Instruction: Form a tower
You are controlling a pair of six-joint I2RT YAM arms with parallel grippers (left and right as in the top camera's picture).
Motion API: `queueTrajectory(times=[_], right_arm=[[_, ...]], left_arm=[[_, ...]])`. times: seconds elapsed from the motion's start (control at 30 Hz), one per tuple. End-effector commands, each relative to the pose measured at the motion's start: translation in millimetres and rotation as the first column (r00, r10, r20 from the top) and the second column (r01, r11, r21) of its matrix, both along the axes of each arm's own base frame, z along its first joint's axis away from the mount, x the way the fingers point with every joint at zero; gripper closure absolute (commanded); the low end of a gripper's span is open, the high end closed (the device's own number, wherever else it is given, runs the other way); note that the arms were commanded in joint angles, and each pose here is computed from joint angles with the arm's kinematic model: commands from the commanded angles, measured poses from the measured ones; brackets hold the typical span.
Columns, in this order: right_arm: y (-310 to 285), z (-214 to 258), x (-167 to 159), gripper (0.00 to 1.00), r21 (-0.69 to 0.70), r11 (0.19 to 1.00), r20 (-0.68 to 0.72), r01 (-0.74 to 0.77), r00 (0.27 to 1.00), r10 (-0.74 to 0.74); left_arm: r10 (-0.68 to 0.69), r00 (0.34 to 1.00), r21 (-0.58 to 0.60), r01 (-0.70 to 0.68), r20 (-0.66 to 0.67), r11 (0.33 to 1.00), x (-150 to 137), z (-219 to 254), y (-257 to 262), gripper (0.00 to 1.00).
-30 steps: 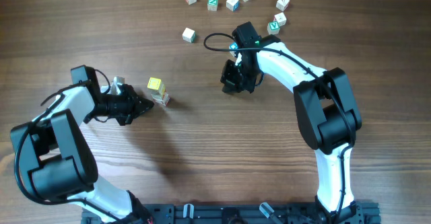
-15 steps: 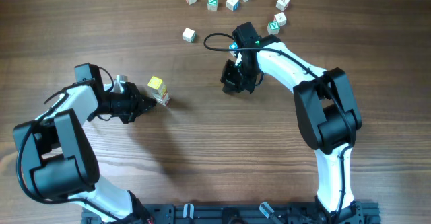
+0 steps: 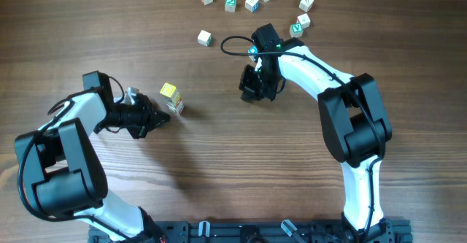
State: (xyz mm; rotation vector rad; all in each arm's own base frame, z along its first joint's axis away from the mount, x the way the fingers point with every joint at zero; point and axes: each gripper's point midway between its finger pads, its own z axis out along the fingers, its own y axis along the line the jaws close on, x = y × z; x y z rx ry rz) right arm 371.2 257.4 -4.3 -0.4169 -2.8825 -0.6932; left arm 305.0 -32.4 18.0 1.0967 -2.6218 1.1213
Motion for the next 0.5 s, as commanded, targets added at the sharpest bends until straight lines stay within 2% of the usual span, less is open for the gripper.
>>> queueTrajectory(times=[0.0, 0.27, 0.47], right_arm=[[-21.6, -26.7, 0.1, 0.96, -0.118, 0.993, 0.006, 0.001, 1.000, 0.000], [-21.7, -26.7, 0.0, 0.96, -0.118, 0.993, 0.006, 0.000, 1.000, 0.001], [-21.7, -26.7, 0.0, 0.96, -0.118, 0.993, 0.006, 0.000, 1.000, 0.001]], left_arm=[[0.018, 0.999, -0.002, -0.018, -0.026, 1.000, 0.5, -3.2, -0.3, 0.96], [0.086, 0.993, -0.023, -0.088, -0.086, 0.996, 1.2, -2.4, -1.1, 0.96], [0.090, 0.992, -0.023, -0.092, -0.086, 0.995, 5.0, -2.4, -6.5, 0.96]])
